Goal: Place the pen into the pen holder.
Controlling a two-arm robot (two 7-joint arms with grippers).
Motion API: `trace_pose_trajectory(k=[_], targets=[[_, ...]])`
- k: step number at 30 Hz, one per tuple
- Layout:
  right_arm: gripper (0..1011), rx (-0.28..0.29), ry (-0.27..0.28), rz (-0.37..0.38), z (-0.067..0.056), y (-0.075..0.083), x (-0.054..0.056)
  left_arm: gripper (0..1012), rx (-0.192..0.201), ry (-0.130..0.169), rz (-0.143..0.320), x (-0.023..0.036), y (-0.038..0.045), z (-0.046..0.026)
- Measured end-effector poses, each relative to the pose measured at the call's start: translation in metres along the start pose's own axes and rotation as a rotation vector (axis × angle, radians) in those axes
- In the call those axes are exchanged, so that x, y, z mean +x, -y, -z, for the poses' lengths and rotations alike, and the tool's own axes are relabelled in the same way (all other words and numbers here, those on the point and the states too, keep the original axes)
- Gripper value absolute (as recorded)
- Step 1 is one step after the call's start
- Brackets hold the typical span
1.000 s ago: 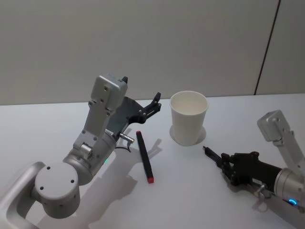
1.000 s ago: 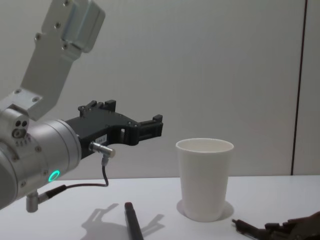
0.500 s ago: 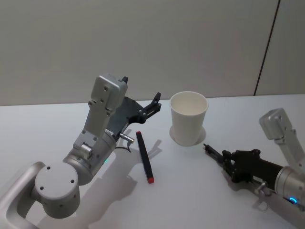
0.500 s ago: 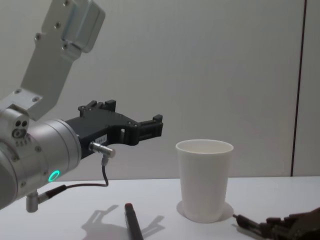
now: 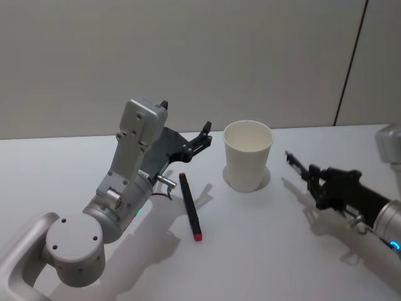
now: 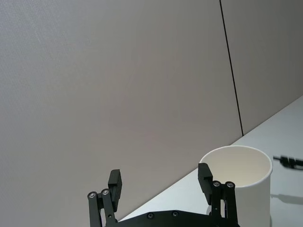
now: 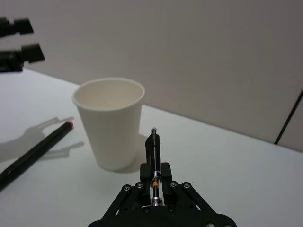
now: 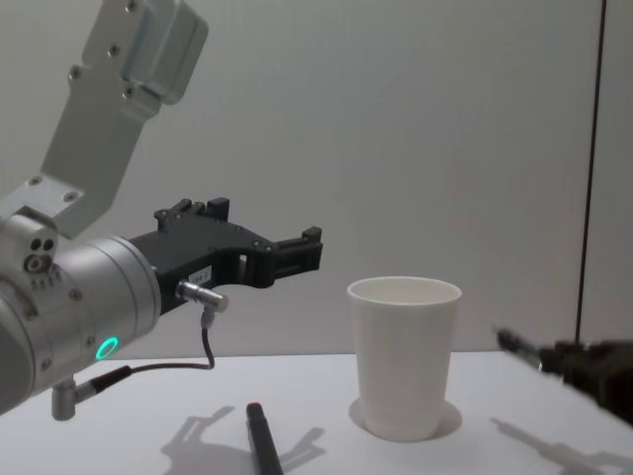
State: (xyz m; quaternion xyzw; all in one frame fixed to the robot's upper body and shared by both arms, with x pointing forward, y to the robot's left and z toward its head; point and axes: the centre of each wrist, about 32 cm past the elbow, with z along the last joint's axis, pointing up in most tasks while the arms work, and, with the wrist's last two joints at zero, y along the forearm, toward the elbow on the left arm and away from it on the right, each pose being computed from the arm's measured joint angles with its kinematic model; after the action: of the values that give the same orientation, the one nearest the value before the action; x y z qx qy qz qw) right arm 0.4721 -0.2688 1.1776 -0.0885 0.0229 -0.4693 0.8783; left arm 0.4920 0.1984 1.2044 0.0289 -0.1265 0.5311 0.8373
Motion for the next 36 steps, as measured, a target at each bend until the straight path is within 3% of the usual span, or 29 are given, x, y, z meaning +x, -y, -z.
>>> trace_pose_trajectory(k=[7,13,23,30,36], targets=[[134,0.108,-0.025,0.048,-0.008,0.005,0.005,1001,0.000,0.000,0.000,0.0000,0.0000,0.0000],[134,0.233,-0.045,0.087,-0.019,0.008,0.011,1001,0.000,0.000,0.000,0.0000,0.0000,0.0000],[134,0.404,-0.055,0.105,-0.039,0.004,0.018,1001,0.000,0.000,0.000,0.0000,0.0000,0.0000],[134,0.451,-0.058,0.103,-0.045,-0.006,0.019,1001,0.000,0.000,0.000,0.0000,0.0000,0.0000],[134,0.448,-0.053,0.095,-0.043,-0.017,0.017,1001,0.000,0.000,0.000,0.0000,0.0000,0.0000]])
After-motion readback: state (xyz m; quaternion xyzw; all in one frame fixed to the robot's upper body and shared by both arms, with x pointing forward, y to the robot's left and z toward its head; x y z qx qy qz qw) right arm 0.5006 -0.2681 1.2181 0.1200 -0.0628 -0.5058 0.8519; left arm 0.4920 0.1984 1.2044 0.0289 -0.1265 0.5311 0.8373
